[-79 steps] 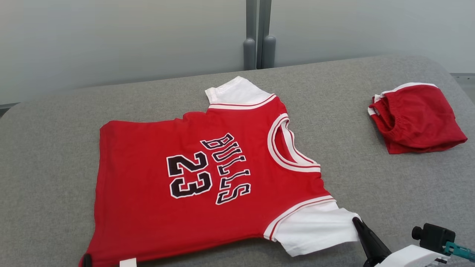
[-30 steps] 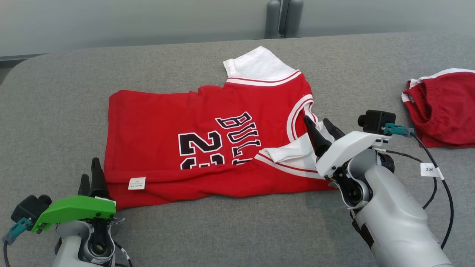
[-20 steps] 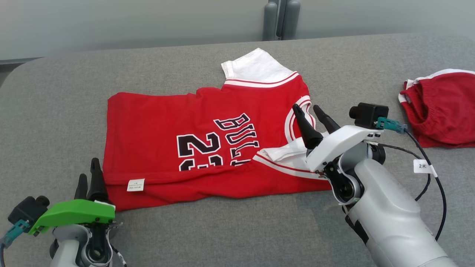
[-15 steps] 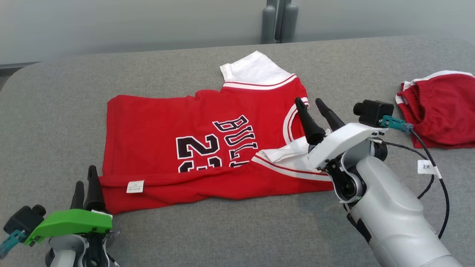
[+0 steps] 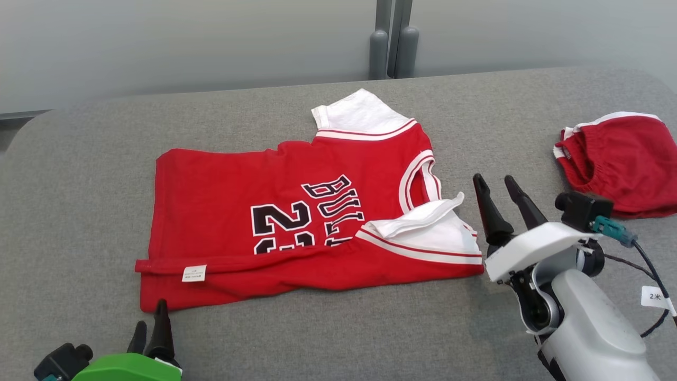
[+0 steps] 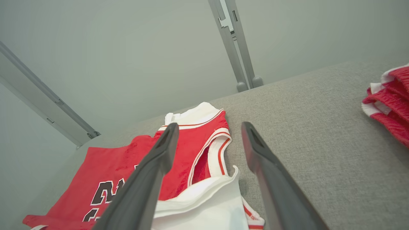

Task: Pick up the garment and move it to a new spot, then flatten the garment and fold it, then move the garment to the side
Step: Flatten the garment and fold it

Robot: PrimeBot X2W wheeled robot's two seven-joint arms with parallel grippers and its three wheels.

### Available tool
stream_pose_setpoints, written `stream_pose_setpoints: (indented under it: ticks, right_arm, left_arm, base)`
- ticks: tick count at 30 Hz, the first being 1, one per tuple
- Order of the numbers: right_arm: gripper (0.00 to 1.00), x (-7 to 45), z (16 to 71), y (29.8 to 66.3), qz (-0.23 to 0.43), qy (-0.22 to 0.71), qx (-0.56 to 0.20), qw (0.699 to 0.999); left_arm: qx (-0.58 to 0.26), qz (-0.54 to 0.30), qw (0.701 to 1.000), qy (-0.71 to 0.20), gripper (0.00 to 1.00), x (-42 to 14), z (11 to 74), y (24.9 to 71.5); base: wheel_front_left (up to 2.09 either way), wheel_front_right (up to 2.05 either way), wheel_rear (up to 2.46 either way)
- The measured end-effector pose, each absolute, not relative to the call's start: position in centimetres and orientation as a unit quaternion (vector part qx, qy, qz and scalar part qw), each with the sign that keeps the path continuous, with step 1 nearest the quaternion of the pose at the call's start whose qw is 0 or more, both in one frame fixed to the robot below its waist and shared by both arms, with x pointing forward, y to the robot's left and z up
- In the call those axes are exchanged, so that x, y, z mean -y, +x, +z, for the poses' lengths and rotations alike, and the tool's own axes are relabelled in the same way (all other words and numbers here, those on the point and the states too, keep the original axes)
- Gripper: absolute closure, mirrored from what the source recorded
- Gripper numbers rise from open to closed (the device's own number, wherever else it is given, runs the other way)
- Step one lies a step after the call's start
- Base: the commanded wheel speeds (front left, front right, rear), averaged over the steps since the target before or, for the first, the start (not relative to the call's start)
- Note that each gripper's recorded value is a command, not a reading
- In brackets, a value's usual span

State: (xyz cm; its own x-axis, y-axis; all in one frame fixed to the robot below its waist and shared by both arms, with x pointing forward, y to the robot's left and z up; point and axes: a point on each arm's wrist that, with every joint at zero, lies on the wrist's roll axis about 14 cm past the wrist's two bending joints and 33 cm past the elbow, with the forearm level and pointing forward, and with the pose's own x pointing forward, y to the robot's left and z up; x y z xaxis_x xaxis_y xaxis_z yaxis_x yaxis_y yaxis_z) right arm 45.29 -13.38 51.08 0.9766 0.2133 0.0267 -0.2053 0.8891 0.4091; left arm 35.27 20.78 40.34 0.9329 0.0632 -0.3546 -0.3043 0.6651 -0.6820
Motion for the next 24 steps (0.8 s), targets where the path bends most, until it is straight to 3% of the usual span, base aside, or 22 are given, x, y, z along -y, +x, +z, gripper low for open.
stream_pose_setpoints:
  ticks: [15,18,21,22,23,24]
  right_arm:
    - [0.0,16.4,48.4,41.3,0.052,0.221,-0.042,0.973]
    - [0.0,17.0,48.0,40.7,0.042,0.22,-0.05,0.973]
    - [0.0,17.6,47.5,40.2,0.032,0.222,-0.059,0.973]
    - [0.0,17.8,47.3,40.1,0.03,0.222,-0.063,0.973]
    - [0.0,17.8,47.1,39.9,0.028,0.223,-0.069,0.972]
    - [0.0,17.8,46.8,39.7,0.028,0.223,-0.076,0.971]
  left_arm:
    - [-0.208,0.124,0.858,-0.454,0.0,-19.4,37.2,36.4]
    - [-0.207,0.12,0.854,-0.462,0.48,-19.1,37.0,37.0]
    - [-0.203,0.118,0.851,-0.469,0.71,-18.9,36.9,37.4]
    - [-0.198,0.12,0.851,-0.471,0.92,-19.0,36.9,37.6]
    - [-0.192,0.122,0.852,-0.471,1.0,-19.1,37.0,37.7]
    - [-0.184,0.123,0.853,-0.473,1.0,-19.3,37.2,37.9]
  base:
    - [0.0,0.0,0.0]
    - [0.0,0.0,0.0]
    - [0.0,0.0,0.0]
    - [0.0,0.0,0.0]
    - [0.0,0.0,0.0]
    - [0.0,0.0,0.0]
